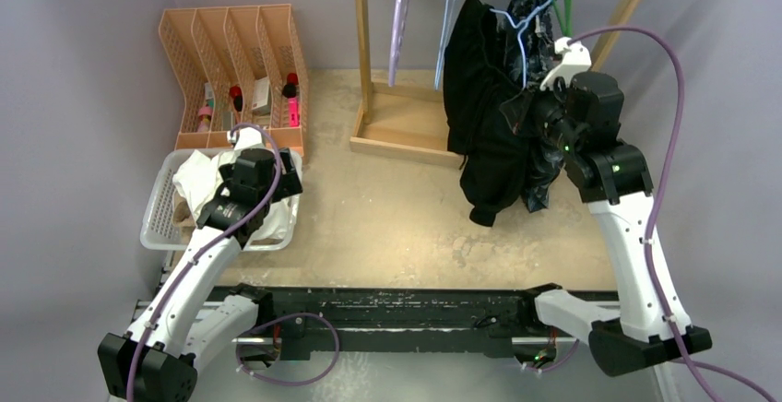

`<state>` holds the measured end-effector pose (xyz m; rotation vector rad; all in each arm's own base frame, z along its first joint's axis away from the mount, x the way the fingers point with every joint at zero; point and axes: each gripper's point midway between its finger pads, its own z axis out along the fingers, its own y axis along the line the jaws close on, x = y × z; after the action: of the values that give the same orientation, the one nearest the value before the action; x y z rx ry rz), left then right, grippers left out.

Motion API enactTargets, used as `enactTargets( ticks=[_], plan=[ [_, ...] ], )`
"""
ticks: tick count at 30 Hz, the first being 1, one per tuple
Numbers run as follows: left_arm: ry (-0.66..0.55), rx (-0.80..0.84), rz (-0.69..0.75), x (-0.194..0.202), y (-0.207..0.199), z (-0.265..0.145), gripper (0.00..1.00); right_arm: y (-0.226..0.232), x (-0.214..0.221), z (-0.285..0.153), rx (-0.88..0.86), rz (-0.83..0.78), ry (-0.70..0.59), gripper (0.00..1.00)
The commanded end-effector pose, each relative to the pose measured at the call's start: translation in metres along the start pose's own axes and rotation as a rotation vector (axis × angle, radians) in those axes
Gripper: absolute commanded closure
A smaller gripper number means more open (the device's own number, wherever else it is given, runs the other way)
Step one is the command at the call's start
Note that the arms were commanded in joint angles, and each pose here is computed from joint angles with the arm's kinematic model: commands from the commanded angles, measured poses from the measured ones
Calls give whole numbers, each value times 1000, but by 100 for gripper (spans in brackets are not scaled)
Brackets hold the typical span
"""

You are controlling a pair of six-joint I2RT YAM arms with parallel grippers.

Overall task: Remove the shorts from the hanger
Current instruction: Pick up the hanger from the clothes rod.

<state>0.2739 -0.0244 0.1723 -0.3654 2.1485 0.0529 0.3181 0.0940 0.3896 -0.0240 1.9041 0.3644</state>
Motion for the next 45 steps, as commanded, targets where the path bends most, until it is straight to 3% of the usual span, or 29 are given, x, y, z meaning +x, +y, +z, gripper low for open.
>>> enactTargets(
  ticks=[1,3,8,12,19,24,28,31,33,35,45],
  plan=[
    [-69,30,-14,-25,-6,-10,0,2,6,-17,-1,82,-33,100],
    [-67,23,-15,-24,-5,-10,0,-1,22,-24,3,98,-8,100],
    [-48,35,-37,-20,-7,-12,0,27,69,-34,-172,156,135,100],
    [-77,11,-50,-24,-1,-15,0,22,101,-36,-158,189,205,100],
    [-56,28,-40,-21,-6,-11,0,70,163,-63,-527,232,375,100],
    [-31,112,-7,-22,-22,-12,0,73,165,-79,-562,206,353,100],
    [31,264,-155,-17,-54,-24,0,92,171,-93,-721,220,387,100],
    [68,441,-398,-15,-87,-38,3,101,167,-103,-804,205,347,100],
    [125,697,-564,-14,-126,-59,6,105,167,-109,-847,199,330,100],
    [137,815,-674,-21,-140,-72,8,107,171,-111,-870,205,347,100],
    [174,905,-577,-50,-160,-101,9,123,205,-99,-835,146,493,100]
  ],
)
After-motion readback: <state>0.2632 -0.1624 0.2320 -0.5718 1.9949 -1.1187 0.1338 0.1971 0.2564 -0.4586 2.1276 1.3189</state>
